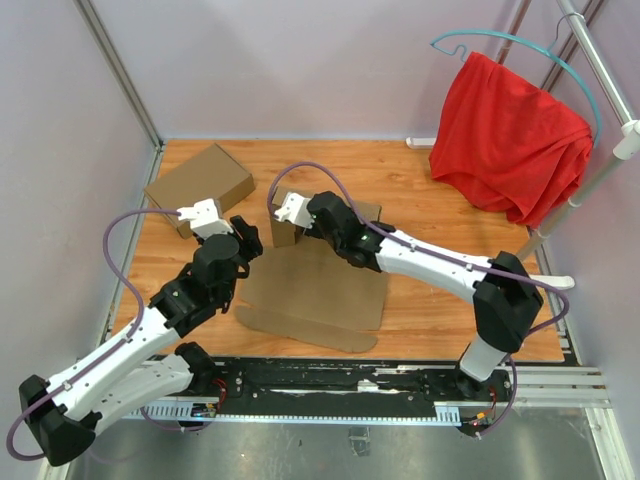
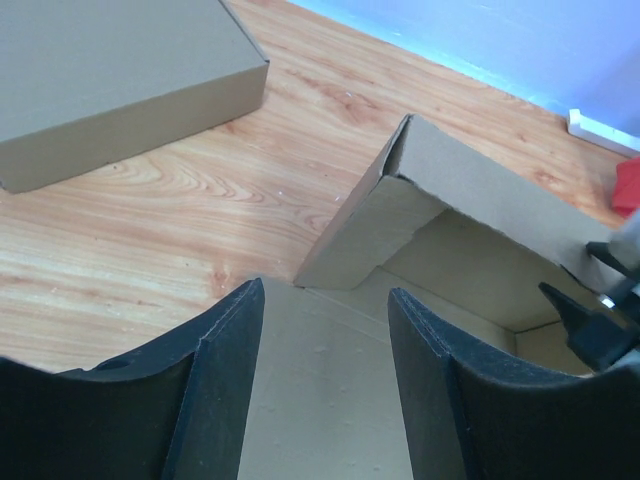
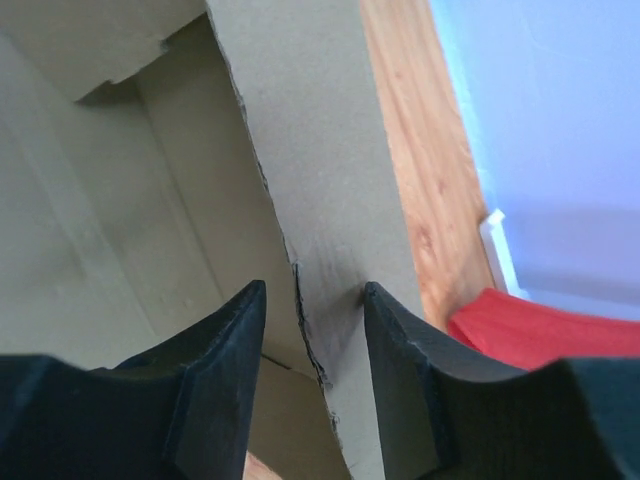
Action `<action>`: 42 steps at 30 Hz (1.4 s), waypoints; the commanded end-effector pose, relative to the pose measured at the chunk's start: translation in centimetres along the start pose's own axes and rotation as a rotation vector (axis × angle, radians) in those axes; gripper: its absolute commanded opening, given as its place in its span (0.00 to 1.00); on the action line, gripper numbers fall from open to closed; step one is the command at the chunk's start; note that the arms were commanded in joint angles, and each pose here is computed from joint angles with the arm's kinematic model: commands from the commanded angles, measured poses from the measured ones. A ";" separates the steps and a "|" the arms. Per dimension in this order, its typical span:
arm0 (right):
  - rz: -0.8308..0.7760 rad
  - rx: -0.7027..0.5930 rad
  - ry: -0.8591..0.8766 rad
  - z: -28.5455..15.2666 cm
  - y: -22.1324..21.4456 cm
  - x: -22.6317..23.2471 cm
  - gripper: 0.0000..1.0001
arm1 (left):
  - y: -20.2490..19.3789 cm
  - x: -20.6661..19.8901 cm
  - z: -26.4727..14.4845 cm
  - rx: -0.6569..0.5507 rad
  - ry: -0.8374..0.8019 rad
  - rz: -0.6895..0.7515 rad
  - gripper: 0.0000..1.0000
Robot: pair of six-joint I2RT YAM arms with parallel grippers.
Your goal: Fold the paper box
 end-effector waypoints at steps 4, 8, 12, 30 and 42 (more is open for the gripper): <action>-0.036 0.143 -0.294 2.1 0.4 -1.6 0.25 | 0.8 0.6 -0.8 -0.022 0.005 -0.010 0.58; 0.042 0.180 -0.317 2.2 1.2 -3.0 0.14 | 1.0 0.6 -1.0 -0.019 -0.006 -0.012 0.58; 0.302 0.227 -0.253 1.9 1.7 -6.7 0.07 | 1.4 0.5 -1.4 -0.008 -0.028 -0.010 0.58; 1.160 0.546 0.440 0.0 -9.5 0.1 0.13 | 2.0 0.6 -2.6 0.006 -0.095 0.000 0.58; 1.026 0.196 0.386 -11.2 -5.2 -1.8 0.80 | 1.0 -0.3 -2.4 0.058 -0.147 0.002 0.58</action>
Point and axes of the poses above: each gripper's point midway between its finger pads, its own z axis out along the fingers, its own x axis along the line the jaws close on, y = z × x, the point moved 7 cm from there along -z, back along the fingers, and after that the axes turned 6 degrees about z, right-handed, at the moved point
